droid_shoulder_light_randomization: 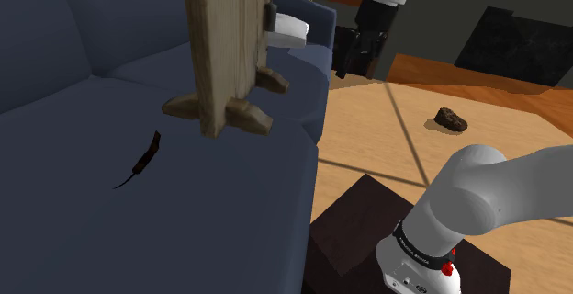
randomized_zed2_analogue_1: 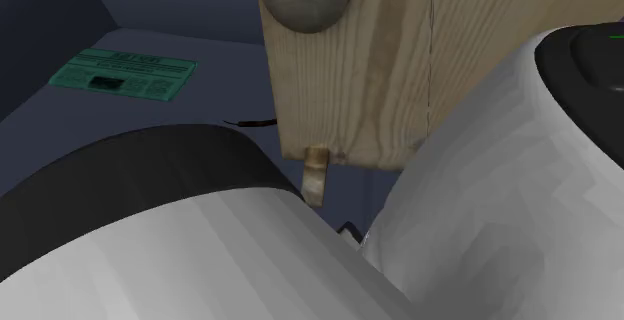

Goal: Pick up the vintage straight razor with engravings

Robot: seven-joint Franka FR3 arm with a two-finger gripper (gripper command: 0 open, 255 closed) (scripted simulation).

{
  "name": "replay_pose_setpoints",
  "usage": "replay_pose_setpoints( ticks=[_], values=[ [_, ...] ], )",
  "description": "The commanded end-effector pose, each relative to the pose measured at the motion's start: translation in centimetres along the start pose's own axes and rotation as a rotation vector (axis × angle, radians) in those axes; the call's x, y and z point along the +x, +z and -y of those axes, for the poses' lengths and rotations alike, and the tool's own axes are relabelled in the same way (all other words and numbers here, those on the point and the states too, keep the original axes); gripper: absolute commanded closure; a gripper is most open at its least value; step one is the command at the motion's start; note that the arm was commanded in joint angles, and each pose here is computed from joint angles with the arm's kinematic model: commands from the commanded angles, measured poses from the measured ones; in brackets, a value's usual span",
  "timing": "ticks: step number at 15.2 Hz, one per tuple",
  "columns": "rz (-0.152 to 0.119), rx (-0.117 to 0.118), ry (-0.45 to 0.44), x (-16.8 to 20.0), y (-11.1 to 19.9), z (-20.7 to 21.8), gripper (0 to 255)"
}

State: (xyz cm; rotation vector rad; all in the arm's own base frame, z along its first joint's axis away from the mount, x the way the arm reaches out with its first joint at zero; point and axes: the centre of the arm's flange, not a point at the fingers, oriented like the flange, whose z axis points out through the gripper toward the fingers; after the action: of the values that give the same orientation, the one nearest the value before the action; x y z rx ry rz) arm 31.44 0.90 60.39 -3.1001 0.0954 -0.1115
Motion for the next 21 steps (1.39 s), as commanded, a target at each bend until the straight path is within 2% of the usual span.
replay_pose_setpoints(
  ticks=[1,11,21],
  values=[
    [0.0,0.0,0.0,0.0,0.0,0.0,0],
    [0.002,-0.036,0.216,-0.7,2.8,13.4,0],
    [0.004,-0.071,0.432,1.5,6.0,26.5,0]
  ],
)
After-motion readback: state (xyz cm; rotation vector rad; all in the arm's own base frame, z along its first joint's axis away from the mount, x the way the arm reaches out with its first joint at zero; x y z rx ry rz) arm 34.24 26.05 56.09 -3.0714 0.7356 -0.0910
